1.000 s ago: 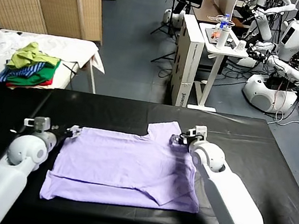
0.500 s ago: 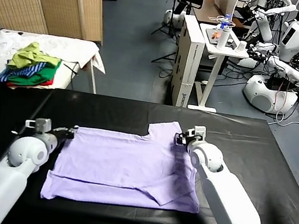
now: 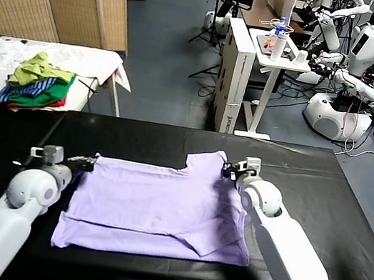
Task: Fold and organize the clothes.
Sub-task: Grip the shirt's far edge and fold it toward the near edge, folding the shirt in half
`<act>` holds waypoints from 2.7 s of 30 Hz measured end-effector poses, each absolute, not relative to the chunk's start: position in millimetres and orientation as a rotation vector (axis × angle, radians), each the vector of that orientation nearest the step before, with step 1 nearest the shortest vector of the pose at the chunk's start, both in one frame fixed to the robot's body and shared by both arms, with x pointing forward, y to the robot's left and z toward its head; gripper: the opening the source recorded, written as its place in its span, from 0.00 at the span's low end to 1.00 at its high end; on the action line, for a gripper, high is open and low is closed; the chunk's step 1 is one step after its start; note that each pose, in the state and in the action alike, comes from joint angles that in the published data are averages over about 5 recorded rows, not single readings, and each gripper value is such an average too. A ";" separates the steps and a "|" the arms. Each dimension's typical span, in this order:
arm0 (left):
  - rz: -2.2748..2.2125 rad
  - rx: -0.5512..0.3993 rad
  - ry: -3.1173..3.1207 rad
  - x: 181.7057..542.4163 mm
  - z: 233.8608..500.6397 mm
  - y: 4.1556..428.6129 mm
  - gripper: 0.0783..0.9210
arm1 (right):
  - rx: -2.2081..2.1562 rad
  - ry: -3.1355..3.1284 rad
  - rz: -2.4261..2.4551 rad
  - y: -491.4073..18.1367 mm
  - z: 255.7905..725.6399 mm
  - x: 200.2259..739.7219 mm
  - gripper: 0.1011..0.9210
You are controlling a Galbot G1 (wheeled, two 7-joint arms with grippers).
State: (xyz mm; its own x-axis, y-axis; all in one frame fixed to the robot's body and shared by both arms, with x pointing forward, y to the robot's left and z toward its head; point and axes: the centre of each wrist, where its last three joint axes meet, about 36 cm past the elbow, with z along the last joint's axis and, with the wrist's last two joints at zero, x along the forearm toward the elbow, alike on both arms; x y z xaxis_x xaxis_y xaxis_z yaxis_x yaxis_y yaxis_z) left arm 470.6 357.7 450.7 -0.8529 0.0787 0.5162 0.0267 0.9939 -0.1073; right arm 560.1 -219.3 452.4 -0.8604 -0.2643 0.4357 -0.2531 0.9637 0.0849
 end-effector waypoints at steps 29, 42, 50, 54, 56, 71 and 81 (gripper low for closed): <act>0.020 -0.114 -2.607 374.5 486.5 347.5 0.08 | 0.429 -2.605 0.073 -264.1 495.3 428.7 0.06; 0.010 -0.083 -2.574 335.9 482.9 344.8 0.08 | 0.471 -2.487 0.167 -262.6 490.1 381.2 0.06; -0.027 -0.052 -2.542 313.0 476.5 341.6 0.08 | 0.480 -2.437 0.177 -262.3 482.9 370.7 0.06; -0.048 -0.036 -2.526 304.9 472.1 340.3 0.08 | 0.482 -2.422 0.180 -263.0 479.8 368.0 0.05; -0.051 -0.029 -2.517 301.3 470.0 339.7 0.08 | 0.482 -2.418 0.181 -263.3 479.0 367.4 0.05; -0.102 0.006 -2.494 277.7 464.9 332.2 0.08 | 0.481 -2.403 0.184 -262.8 472.8 368.5 0.05; -0.137 0.041 -2.468 271.6 455.8 328.1 0.17 | 0.514 -2.397 0.189 -263.7 478.3 363.0 0.12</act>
